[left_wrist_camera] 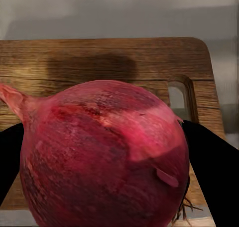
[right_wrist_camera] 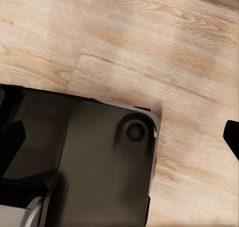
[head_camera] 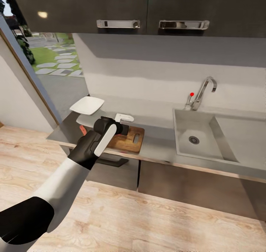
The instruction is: In the kitchen, take the Vidalia onion out of the sink, dice it on the chopping board with the paring knife, put the diced onion into the bowl on the countertop, then place both the paring knife and the chopping board into the sink.
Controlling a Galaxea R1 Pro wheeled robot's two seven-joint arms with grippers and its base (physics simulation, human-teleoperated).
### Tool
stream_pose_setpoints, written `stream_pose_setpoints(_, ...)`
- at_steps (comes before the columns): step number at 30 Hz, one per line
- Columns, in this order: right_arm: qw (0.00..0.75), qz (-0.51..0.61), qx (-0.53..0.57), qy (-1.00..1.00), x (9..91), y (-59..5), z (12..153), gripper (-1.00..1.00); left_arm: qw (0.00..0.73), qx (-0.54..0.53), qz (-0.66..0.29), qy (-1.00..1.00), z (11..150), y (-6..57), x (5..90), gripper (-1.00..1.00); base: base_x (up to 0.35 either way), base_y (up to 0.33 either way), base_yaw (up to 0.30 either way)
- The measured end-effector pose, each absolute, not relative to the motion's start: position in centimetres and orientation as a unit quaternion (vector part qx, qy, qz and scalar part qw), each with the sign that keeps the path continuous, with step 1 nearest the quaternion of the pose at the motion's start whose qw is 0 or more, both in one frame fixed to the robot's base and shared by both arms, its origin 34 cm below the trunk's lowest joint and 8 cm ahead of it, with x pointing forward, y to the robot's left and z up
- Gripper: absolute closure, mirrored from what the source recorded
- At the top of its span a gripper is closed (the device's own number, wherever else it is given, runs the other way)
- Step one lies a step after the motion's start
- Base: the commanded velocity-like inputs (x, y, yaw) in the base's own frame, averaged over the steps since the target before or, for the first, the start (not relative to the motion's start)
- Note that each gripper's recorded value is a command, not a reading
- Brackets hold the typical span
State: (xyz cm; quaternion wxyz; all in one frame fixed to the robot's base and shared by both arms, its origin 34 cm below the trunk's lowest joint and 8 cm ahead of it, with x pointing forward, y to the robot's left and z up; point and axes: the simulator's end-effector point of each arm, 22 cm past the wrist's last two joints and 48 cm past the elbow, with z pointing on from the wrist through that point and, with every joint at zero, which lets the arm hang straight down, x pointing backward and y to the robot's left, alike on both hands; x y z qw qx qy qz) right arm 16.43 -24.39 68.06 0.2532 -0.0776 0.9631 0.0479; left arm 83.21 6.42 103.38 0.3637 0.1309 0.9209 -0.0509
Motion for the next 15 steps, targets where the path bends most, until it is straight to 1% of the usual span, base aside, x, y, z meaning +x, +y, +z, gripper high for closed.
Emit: stream_pose_setpoints(15,0.266,0.043,-0.086,0.959,16.97,-25.3,68.36,-1.0,0.364,0.131,-0.051,0.921,103.37,6.43,83.2,1.0,-0.011,0.0,0.0)
